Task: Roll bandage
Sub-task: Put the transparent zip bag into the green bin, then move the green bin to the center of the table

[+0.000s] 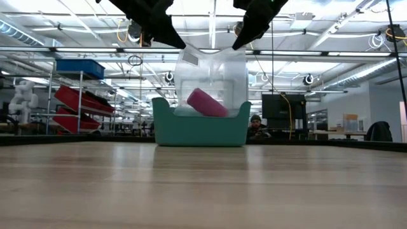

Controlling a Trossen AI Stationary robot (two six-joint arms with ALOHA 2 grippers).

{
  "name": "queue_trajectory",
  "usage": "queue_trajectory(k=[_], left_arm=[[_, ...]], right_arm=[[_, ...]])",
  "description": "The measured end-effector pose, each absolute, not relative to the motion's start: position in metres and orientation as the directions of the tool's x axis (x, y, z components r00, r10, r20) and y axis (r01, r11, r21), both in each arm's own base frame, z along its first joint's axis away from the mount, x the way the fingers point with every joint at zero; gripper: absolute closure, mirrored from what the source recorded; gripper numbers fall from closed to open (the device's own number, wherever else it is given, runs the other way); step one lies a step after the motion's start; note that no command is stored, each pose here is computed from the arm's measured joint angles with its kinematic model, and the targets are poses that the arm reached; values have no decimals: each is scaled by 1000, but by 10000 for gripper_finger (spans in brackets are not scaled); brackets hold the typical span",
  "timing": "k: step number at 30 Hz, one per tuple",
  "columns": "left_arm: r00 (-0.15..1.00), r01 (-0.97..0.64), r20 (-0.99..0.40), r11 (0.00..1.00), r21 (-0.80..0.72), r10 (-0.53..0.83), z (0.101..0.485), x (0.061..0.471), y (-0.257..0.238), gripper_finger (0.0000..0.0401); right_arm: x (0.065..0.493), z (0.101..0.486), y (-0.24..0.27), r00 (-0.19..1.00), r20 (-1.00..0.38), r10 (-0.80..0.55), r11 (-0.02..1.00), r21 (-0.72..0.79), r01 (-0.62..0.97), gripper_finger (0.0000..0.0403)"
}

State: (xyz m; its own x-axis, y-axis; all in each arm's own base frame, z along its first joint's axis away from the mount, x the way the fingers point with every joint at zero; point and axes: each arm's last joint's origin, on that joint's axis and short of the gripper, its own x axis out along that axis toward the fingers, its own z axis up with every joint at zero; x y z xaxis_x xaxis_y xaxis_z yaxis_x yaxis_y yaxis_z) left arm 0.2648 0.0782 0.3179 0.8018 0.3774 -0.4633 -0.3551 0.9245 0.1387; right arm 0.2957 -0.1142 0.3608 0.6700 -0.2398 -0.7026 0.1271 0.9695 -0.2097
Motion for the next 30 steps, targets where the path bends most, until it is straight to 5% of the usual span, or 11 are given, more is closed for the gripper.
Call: queue_trajectory(k=[5,11,16,22,30], left_arm=[[759,-439,-461,884,159,459,311,266,87,401],[666,-547,-493,816,188,560,279,273,130,387],[605,-619,-498,760,197,622,271,266,161,327],[563,-645,-538,741,188,627,257,263,180,229],[544,-648,-555,735,199,630,258,260,178,163]], right_arm=[[301,355,-127,674,-694,-253,965,-227,129,387],[323,305,-166,646,-692,-321,937,-333,108,358],[324,288,-197,550,-686,-477,874,-435,216,296],[318,278,-217,527,-699,-483,874,-416,250,228],[309,296,-215,567,-666,-485,874,-396,282,194]])
